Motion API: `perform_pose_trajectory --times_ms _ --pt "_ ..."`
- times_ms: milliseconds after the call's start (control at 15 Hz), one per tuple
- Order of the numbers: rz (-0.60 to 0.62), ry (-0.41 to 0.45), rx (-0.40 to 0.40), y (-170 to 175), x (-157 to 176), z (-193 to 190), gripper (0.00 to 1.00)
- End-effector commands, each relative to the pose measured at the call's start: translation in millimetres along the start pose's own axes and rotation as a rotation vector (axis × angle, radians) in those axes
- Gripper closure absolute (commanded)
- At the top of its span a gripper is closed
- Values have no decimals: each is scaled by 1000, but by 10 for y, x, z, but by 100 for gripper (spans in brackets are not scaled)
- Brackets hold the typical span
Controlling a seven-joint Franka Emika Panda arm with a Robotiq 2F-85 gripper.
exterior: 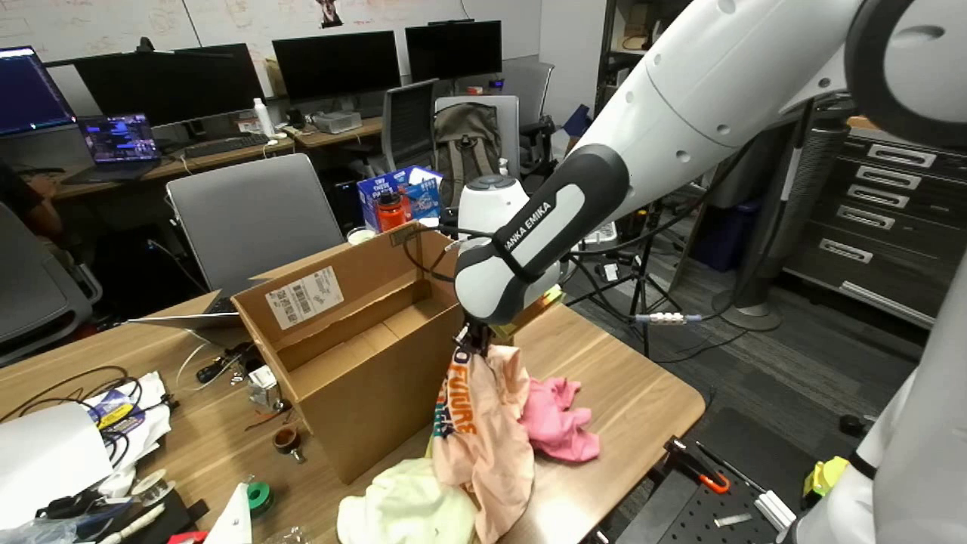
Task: Put two of the cloths into the box.
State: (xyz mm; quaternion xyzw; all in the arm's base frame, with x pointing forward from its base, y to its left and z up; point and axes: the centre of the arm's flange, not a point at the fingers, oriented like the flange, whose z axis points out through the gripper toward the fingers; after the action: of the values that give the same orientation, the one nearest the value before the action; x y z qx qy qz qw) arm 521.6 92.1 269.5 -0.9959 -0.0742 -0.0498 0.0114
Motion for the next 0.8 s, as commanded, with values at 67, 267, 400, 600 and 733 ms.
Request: perform_pose_trajectory --times_ms 67,267,400,600,733 --pt "51 149 -42 87 52 -553 99" --pt "82 249 -64 171 164 -951 99" --pt "106 308 -75 218 227 -1222 99" --pt "141 382 -82 274 310 -1615 99" --pt "159 427 -88 296 364 -1861 99"
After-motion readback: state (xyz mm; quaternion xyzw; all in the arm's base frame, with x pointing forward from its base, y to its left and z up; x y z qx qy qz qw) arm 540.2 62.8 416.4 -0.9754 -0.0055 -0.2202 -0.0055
